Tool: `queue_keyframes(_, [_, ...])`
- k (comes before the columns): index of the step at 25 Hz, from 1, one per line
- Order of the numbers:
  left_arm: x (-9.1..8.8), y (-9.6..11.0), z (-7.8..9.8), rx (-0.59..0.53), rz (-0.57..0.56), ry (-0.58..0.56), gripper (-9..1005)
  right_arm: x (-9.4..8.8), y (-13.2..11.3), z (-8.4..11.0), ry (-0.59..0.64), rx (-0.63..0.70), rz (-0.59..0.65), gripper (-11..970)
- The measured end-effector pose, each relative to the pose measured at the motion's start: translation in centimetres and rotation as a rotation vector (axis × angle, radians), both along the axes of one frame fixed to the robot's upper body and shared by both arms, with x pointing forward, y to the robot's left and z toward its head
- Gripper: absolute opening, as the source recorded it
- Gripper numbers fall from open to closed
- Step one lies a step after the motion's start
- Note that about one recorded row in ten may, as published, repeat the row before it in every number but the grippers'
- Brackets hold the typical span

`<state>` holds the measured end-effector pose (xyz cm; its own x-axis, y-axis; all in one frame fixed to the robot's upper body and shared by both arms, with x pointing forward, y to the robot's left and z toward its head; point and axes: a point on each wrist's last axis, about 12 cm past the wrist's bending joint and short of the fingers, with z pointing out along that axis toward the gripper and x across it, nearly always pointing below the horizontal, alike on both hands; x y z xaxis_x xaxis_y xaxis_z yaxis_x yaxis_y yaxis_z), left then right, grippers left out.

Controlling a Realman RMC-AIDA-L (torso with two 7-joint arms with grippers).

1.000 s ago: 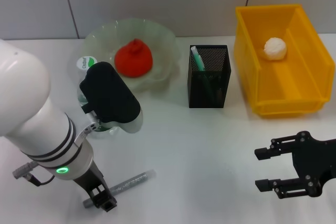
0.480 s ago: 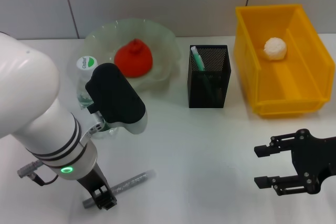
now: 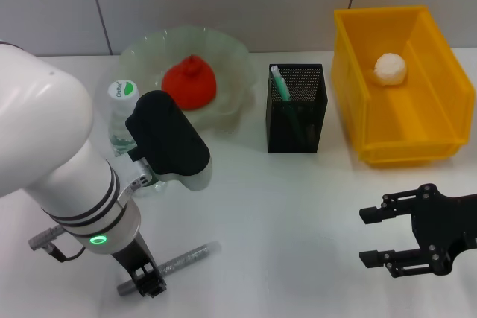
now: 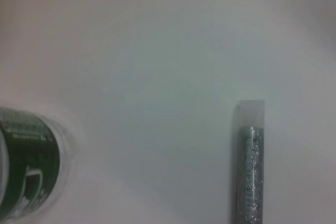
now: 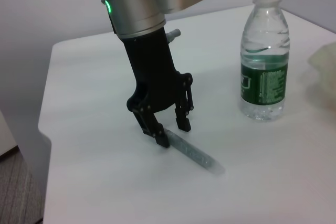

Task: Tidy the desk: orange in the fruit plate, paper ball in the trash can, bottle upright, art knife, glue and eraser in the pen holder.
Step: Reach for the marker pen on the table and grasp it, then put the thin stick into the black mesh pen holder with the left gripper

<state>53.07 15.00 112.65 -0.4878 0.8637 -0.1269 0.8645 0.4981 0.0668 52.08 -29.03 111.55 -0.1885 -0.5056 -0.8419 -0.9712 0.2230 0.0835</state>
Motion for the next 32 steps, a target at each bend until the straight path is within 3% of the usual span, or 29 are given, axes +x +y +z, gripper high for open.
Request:
queue_keyframes(15, [-0.2,-0.5,-0.3,0.005,-0.025,-0.004,293,0.0,0.0,-0.3,0.013,-0.004,-0.006,634])
queue_keyframes(22, [-0.2,-0.6,0.2,-0.016,-0.021,-0.024,189,-0.1,-0.3,-0.3,0.017,-0.001,-0.021,635])
queue_keyframes(24, [-0.5,-0.2,1.5,-0.045,-0.006,-0.045,159,-0.1,-0.3,-0.3,0.016,0.000,-0.023,635])
queue_keyframes(26, [-0.5,-0.2,1.5,-0.045,-0.006,-0.045,159,-0.2,-0.3,-0.2,0.015,0.003,-0.023,635])
queue_keyframes(28, [-0.8,1.0,3.5,-0.110,0.029,-0.098,159,-0.2,-0.4,-0.2,0.017,0.005,-0.026,635])
queue_keyframes(30, [-0.9,1.3,4.0,-0.132,0.037,-0.108,159,-0.2,-0.4,-0.1,0.019,0.007,-0.029,635])
queue_keyframes(32, [-1.1,2.7,5.7,-0.263,0.066,-0.141,160,-0.2,-0.5,-0.1,0.018,0.010,-0.034,635])
